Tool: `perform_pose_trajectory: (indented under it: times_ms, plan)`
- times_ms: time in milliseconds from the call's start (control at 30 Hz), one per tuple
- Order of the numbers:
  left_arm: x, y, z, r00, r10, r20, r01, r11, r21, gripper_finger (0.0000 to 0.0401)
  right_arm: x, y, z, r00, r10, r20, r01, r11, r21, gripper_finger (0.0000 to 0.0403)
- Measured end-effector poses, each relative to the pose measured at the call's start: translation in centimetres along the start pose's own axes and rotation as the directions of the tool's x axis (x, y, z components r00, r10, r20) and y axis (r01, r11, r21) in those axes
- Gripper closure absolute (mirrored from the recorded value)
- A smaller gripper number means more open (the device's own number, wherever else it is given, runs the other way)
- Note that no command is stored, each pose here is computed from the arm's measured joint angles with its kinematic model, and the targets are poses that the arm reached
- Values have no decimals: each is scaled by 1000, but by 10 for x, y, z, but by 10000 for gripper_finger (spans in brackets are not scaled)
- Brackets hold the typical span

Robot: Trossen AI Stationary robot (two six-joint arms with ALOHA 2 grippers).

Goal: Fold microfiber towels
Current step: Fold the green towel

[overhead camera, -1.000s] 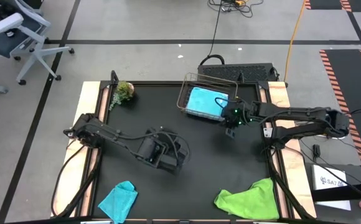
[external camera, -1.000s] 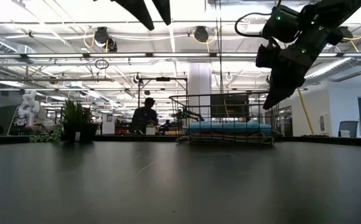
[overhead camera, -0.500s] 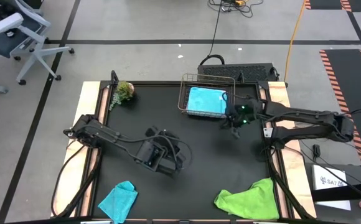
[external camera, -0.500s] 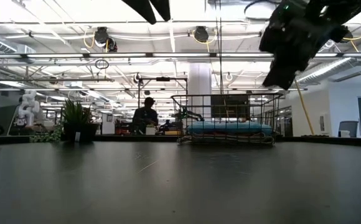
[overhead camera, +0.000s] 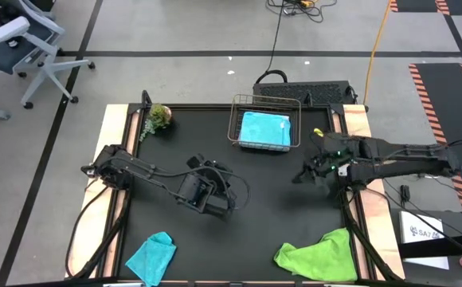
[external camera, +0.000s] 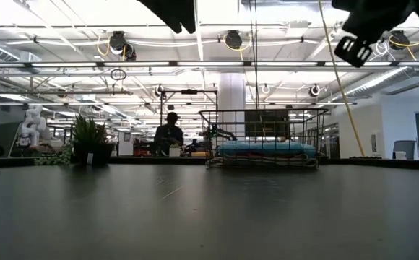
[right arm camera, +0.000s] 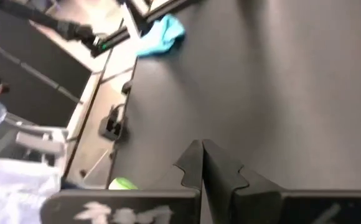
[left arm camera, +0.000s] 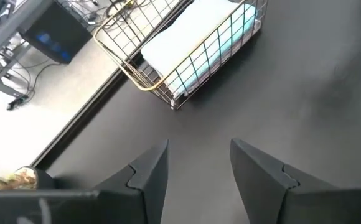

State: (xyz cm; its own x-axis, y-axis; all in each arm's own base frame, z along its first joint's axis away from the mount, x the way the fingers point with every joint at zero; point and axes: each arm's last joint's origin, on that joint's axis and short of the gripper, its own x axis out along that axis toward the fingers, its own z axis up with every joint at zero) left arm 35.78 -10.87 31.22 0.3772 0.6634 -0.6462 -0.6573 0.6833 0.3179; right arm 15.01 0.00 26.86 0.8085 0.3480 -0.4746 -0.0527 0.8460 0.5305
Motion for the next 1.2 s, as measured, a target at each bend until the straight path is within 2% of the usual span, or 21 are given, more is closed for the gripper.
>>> perform_pose_trajectory:
  times_ms: [167, 400, 533, 700, 800, 900, 1000, 1100, 1200]
  plan:
    - [5, 2, 0, 999, -5, -40, 4, 999, -36, 227, 18, 19, -8, 996, 4, -90, -3, 1000, 11, 403]
    - [5, -1, -2, 976, -127, -175, 106, 987, -124, 227, 56, 42, -29, 962, -43, -270, 52, 998, 26, 403]
    - [-11, 0, 3, 970, -188, -151, 179, 981, -71, 227, 76, 57, -35, 946, -65, -318, 67, 998, -3, 403]
    - [-53, 19, 26, 968, -250, -13, 250, 968, -3, 227, 88, 82, -21, 947, -73, -313, 60, 997, -52, 403]
    - [-81, 30, 37, 943, -330, 38, 327, 943, 66, 227, 87, 99, -5, 940, -86, -330, 58, 994, -93, 403]
    - [-95, 33, 36, 917, -398, 13, 393, 910, 132, 226, 85, 111, 6, 912, -131, -388, 74, 984, -159, 403]
    - [-92, 27, 25, 926, -374, -53, 377, 909, 175, 226, 92, 116, 9, 878, -161, -450, 87, 980, -180, 403]
    - [-80, 18, 12, 939, -330, -97, 342, 924, 172, 226, 105, 117, 6, 852, -117, -510, 42, 987, -156, 398]
    - [-67, 7, -3, 946, -295, -132, 314, 937, 154, 226, 122, 115, -3, 806, -86, -586, -5, 988, -152, 379]
